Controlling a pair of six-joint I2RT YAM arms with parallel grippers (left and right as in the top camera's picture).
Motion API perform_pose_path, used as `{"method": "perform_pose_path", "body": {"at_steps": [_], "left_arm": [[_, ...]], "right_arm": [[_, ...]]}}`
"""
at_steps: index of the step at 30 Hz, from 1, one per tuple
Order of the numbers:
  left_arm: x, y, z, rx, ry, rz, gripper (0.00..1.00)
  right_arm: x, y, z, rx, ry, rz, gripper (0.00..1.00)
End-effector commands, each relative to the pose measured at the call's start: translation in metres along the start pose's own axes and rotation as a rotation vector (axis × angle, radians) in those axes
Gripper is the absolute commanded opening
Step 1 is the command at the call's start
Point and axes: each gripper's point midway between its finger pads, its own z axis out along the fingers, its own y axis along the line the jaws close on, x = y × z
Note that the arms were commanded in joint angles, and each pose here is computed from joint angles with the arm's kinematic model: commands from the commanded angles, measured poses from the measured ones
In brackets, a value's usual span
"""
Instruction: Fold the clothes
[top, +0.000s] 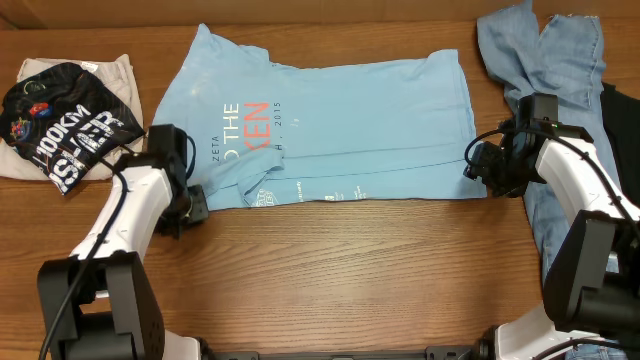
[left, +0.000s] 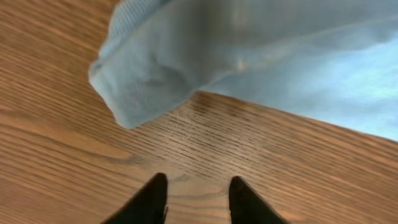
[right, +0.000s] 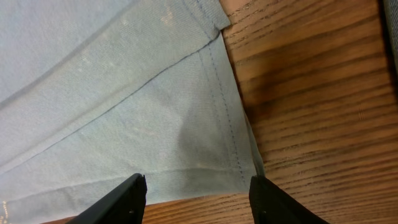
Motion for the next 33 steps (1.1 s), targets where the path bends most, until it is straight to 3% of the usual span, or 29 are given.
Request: {"method": "perform_pose_path", "body": {"at_steps": [1,10,15,26,30,33], "left_arm": [[0.002,0.005,0.011,-0.024,-0.008,-0.047,0.42],[-0.007,0.027,0.037,-0.153,-0.137,-0.142,0.42],[-0.013,0.028,0.044,-0.133,-0.189,-0.23,0.45],[-0.03,0.036,0.043,-0.178,-0.286,-0.256,0.51],[-0.029,0.04,0.043,-0.197,-0.286,-0.252,0.52],[-0.027,0.038,0.043,-0.191,-0.277,-0.25,0.52]], "right_arm": [[-0.001,-0.001,0.001,0.008,-0.004,-0.003,0.57],[0.0,-0.001,0.001,0.009,-0.001,-0.003,0.57],[0.0,-0.001,0.001,0.009,-0.001,-0.003,0.57],[0.0,-0.001,0.001,0.007,0.0,-0.002,0.57],[0.003,0.012,-0.001,-0.054,0.015,-0.076,0.46],[-0.007,0.018,-0.009,-0.044,-0.021,-0.106,0.46]]}}
